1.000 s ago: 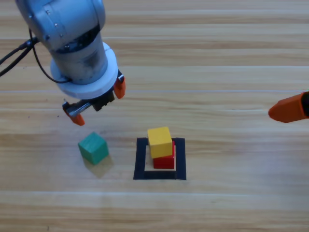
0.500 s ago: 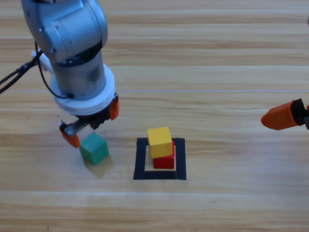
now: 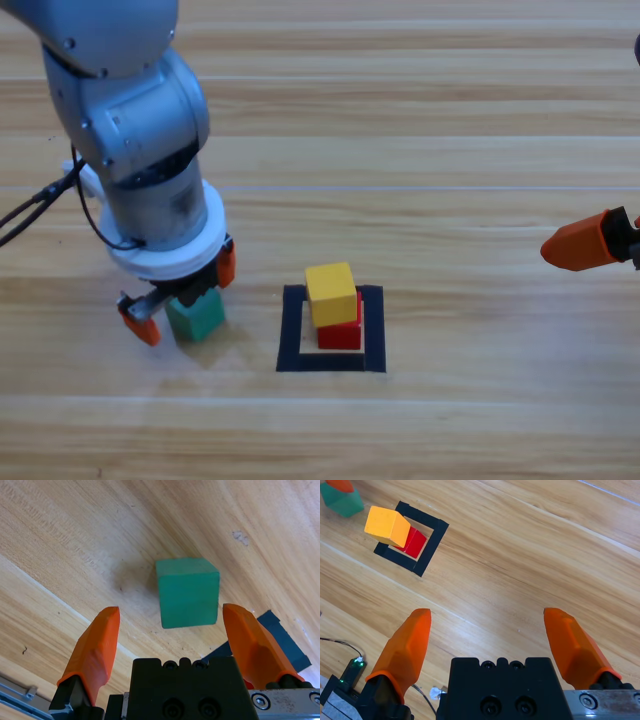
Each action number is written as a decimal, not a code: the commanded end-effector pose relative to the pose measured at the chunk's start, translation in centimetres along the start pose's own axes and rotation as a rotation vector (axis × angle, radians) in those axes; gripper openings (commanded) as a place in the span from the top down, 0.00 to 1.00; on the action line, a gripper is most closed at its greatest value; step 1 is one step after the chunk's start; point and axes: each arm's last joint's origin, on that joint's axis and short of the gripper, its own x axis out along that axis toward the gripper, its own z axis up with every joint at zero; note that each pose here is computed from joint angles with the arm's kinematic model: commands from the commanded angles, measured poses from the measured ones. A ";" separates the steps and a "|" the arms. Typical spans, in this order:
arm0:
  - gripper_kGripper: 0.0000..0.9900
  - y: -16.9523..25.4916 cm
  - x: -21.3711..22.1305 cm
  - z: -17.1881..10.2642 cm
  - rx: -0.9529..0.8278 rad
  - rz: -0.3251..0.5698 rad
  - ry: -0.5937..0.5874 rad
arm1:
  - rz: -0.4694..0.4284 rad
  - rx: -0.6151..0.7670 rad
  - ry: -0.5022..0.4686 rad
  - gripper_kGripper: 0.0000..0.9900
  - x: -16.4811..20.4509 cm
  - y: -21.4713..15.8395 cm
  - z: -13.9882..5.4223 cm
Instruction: Stack the blocks in the rectangular block: red at the bottom, yellow in the middle, green on top
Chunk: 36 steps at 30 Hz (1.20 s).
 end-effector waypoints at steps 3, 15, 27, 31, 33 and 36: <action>0.11 -0.3 3.0 0.5 -0.014 0.059 -0.001 | -0.038 0.002 0.071 0.00 2.9 -0.4 -0.3; 0.12 -1.8 4.8 0.5 0.043 0.059 -0.003 | -0.038 0.007 0.076 0.00 3.0 -0.5 -0.5; 0.61 -1.6 3.3 1.9 0.085 0.034 -0.031 | -0.040 0.008 0.080 0.00 3.1 -0.4 -0.5; 0.71 -2.7 1.4 2.3 0.180 0.027 -0.055 | -0.039 0.009 0.078 0.00 3.0 -0.5 -0.5; 0.83 -4.3 -1.9 3.0 0.295 0.005 -0.092 | -0.038 0.009 0.076 0.00 2.9 -0.5 -0.5; 0.88 -5.4 -6.8 3.7 0.497 -0.095 -0.120 | -0.037 0.008 0.072 0.00 2.7 -0.5 -0.5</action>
